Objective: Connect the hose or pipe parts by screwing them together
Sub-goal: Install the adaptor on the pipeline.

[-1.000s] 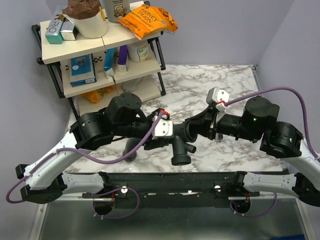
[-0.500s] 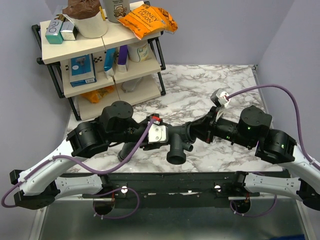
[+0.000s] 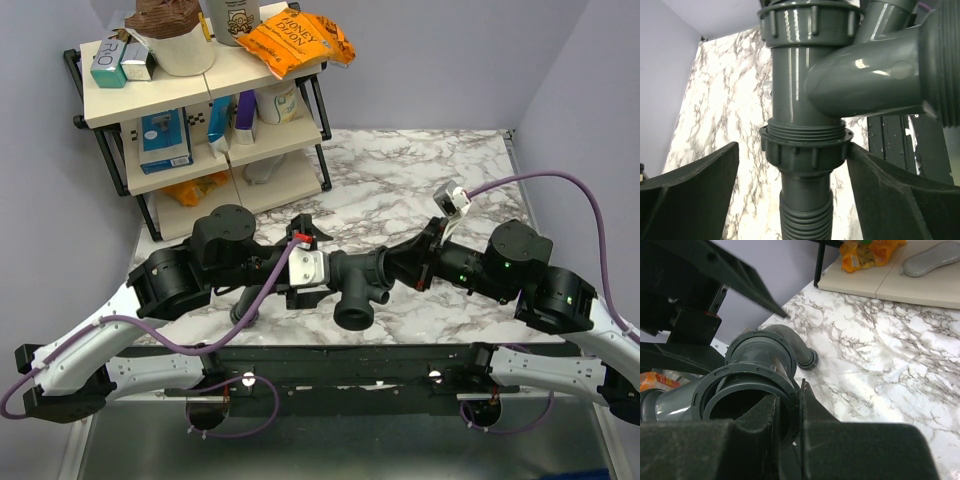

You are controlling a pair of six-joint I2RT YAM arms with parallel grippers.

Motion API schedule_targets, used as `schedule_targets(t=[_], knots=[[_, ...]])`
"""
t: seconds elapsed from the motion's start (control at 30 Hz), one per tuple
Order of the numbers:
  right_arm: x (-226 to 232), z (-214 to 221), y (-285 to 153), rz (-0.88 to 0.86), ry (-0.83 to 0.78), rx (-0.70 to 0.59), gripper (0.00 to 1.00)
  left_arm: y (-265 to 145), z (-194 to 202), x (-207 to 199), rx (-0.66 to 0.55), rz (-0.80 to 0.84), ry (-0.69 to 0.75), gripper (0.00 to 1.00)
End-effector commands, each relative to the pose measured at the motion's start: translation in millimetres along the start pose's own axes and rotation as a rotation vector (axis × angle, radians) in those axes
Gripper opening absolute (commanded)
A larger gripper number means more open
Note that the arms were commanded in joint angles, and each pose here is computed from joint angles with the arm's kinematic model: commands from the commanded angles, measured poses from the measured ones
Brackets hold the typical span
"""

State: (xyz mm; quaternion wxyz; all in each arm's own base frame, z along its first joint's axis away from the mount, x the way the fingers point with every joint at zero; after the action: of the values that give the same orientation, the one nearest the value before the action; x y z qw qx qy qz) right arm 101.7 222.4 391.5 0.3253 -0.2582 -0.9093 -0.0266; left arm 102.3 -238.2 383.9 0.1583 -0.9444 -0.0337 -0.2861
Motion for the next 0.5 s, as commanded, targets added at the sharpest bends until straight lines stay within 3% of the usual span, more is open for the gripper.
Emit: schedule_targets(t=[0.0, 0.47], knots=[[16.3, -13.3, -9.5, -0.068, 0.039, -0.042, 0.0, -2.8, -0.8, 9.2, -0.003, -0.054, 0.04, 0.95], [28.5, -21.9, -22.6, -0.138, 0.026, -0.067, 0.01, -2.1, 6.2, -7.0, 0.012, 0.026, -0.009, 0.99]])
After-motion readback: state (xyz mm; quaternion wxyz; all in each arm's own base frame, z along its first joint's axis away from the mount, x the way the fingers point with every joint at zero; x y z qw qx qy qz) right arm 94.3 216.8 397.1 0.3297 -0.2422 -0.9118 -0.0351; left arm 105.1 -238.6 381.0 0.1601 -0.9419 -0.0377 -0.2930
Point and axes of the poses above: each gripper's point midway between its finger pads, its own y axis out along the fingers, its own x axis along the line the jaws close on, z = x × y, the point moved 4 cm from there along -y, back along the fingers, and after that the axes turned 14 degrees about y, right-handed, at the moved point
